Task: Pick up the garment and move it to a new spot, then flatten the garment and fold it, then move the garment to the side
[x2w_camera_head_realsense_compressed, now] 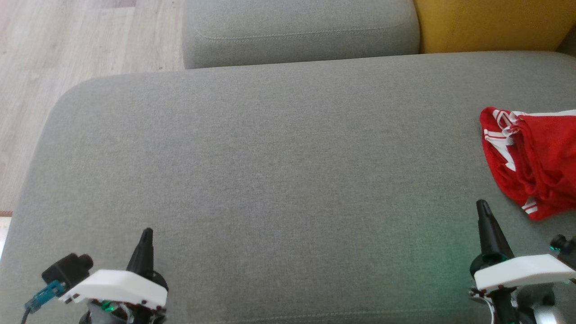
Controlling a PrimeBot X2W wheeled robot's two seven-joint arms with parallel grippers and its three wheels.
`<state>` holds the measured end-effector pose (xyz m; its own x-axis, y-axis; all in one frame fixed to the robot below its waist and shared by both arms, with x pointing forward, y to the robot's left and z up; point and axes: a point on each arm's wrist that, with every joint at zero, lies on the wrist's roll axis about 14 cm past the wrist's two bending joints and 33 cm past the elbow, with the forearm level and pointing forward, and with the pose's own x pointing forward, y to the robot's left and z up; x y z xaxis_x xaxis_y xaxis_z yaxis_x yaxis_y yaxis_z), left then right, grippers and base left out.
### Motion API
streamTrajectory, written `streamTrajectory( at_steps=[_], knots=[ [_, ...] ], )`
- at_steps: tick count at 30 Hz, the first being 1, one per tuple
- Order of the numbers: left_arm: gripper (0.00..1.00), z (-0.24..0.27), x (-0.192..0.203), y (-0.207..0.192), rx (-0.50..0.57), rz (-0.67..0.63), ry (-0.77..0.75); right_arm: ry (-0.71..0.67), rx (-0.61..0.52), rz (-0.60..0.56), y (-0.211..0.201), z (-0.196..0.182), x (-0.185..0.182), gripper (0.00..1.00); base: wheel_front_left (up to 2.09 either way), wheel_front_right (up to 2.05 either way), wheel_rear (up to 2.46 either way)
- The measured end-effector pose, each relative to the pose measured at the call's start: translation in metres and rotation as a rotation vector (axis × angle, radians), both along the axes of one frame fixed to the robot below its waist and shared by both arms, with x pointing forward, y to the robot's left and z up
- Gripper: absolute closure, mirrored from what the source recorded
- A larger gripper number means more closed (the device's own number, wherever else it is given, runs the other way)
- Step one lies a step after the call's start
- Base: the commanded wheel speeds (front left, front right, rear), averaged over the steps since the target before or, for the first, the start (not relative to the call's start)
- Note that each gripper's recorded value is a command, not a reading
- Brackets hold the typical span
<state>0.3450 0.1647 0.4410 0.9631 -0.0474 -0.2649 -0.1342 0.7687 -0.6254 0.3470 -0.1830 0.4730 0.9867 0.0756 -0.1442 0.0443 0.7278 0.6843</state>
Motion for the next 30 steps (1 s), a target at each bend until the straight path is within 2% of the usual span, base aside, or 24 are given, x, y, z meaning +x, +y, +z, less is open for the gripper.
streamTrajectory(
  at_steps=[30],
  knots=[
    [1.00, 0.010, 0.012, 0.007, -0.377, 0.085, -0.014, -0.005, 0.347, -0.086, -0.011, 0.002, 0.012, 1.00, 0.00, 0.00, 0.00]
  ],
)
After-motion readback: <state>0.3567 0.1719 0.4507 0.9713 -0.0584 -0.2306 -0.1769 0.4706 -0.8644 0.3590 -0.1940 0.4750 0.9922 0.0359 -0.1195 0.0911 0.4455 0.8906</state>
